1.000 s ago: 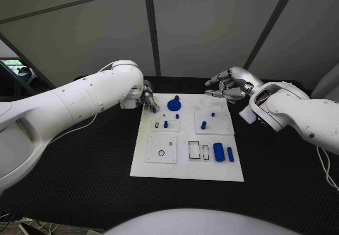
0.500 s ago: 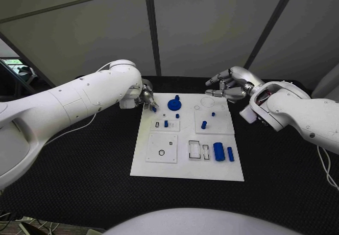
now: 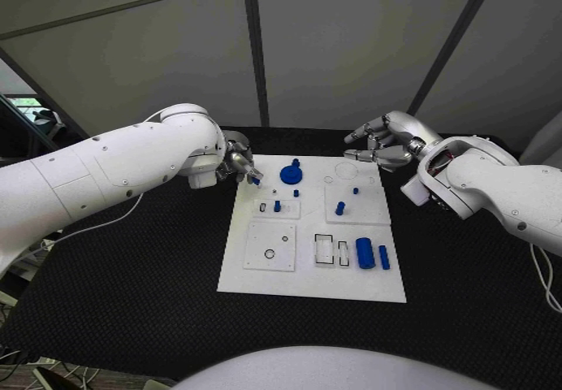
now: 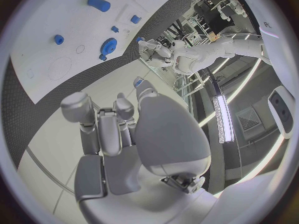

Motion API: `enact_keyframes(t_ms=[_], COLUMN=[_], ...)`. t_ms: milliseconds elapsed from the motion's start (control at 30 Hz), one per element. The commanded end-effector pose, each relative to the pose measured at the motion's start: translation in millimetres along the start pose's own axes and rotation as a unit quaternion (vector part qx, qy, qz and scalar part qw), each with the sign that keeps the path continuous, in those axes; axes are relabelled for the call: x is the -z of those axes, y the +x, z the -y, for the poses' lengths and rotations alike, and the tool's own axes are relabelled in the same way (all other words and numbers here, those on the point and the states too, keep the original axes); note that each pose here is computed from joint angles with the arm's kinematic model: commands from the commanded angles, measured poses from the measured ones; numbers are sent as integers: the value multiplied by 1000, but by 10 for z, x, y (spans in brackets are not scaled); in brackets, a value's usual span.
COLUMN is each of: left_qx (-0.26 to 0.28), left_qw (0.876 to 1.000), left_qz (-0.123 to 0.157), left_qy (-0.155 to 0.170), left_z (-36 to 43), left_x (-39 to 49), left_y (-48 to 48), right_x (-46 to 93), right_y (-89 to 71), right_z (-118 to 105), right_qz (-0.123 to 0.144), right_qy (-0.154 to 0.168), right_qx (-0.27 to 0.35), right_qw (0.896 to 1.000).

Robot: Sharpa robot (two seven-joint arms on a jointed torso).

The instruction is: Assemble the parts on the task board

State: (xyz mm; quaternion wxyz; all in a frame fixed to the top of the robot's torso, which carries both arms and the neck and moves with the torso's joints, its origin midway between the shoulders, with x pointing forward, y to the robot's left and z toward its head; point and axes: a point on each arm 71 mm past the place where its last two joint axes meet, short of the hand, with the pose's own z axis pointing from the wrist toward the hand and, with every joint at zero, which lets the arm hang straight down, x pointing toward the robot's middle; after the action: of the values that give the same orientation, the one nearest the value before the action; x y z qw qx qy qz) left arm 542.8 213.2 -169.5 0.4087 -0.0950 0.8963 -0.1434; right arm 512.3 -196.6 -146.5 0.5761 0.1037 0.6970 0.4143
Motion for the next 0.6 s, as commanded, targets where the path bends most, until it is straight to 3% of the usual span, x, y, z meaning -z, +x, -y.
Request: enact_keyframes(t_ms=[33, 267, 600], left_qx=[28, 30, 4], left_qw=[999, 999, 1000], left_qz=[27, 23, -1], left_qy=[6, 12, 7], left_z=[7, 2, -8], left_x=[58, 120, 83], left_y=[20, 205, 477], right_x=[0, 0, 3], right_y=[-10, -12, -12], right_z=[-6, -3, -2], right_qz=[0, 0, -1], right_qy=[-2, -1, -1], right_qx=[1, 1, 1], right_qw=[1000, 1000, 1000])
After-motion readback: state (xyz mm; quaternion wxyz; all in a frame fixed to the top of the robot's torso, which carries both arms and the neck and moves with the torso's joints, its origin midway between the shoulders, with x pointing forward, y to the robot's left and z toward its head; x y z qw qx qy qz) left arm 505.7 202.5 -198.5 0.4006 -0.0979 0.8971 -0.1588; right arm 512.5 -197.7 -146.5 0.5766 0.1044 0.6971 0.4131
